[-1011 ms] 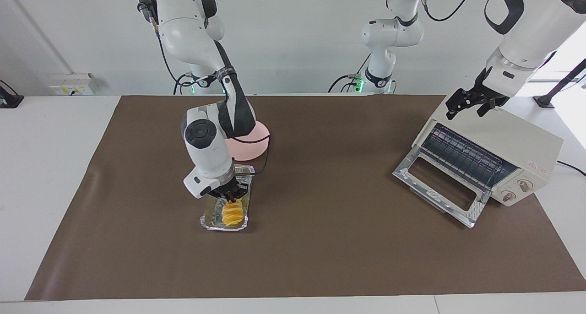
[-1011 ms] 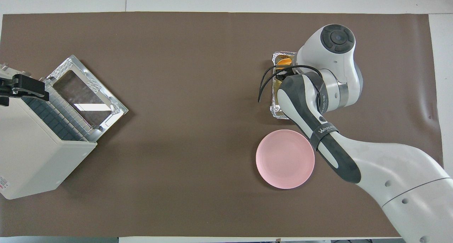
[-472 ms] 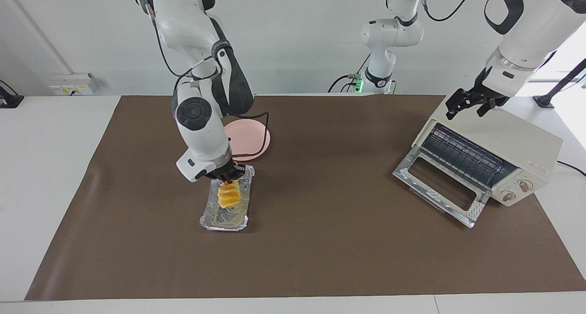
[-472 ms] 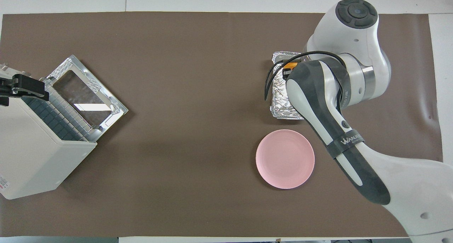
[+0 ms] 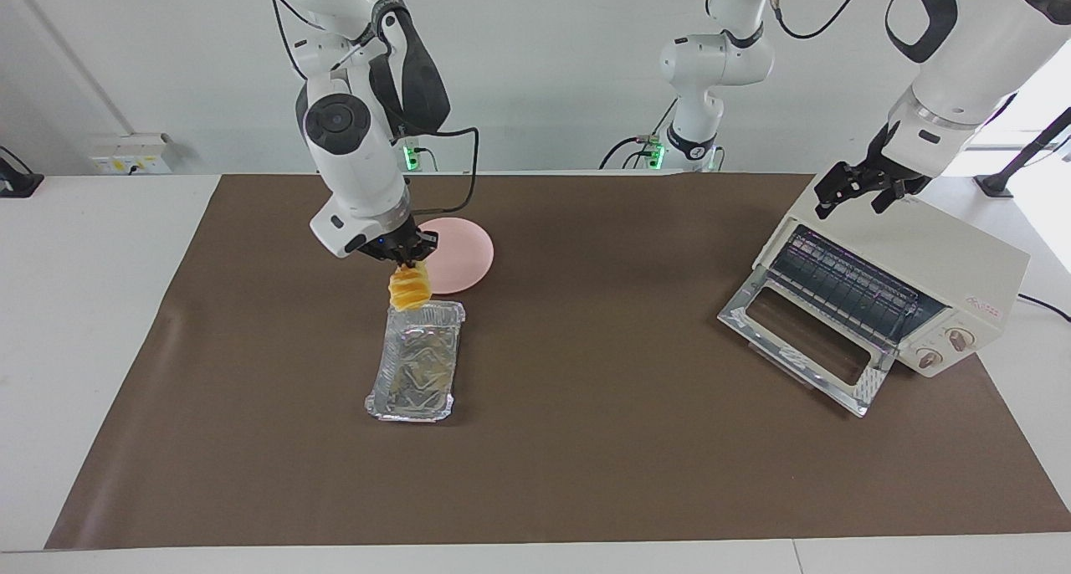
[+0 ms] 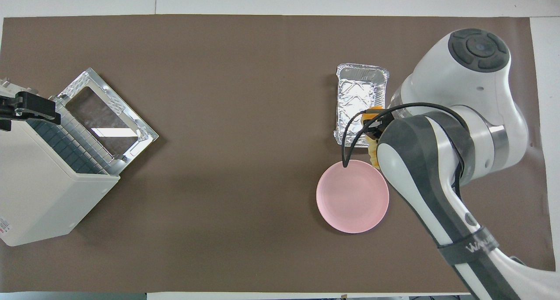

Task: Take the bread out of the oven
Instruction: 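Carry the bread rolls onto the pink plate and open the right gripper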

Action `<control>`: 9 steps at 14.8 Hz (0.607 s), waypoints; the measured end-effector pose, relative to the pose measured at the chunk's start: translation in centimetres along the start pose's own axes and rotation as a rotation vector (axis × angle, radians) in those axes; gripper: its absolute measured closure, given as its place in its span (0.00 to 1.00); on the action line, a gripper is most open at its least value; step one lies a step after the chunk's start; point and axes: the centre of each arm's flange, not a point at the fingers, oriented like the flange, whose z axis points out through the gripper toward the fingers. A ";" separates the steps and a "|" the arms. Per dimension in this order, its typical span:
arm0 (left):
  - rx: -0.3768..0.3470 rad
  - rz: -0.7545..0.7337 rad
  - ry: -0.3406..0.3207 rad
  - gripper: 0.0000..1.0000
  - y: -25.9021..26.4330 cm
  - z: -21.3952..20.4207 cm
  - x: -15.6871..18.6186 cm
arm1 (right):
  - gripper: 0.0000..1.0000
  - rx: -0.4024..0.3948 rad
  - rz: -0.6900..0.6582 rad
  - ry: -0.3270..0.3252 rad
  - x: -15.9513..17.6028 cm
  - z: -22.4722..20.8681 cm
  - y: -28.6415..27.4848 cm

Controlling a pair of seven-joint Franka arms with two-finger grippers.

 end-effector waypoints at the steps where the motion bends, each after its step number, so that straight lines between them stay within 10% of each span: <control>1: 0.000 0.000 0.000 0.00 0.0 0.0 0.0 | 0.90 0.003 -0.005 0.011 -1.4 0.6 -0.3; 9: 0.000 0.000 0.000 0.00 0.0 0.0 0.0 | 0.90 0.029 0.005 0.131 -10.5 10.9 -3.7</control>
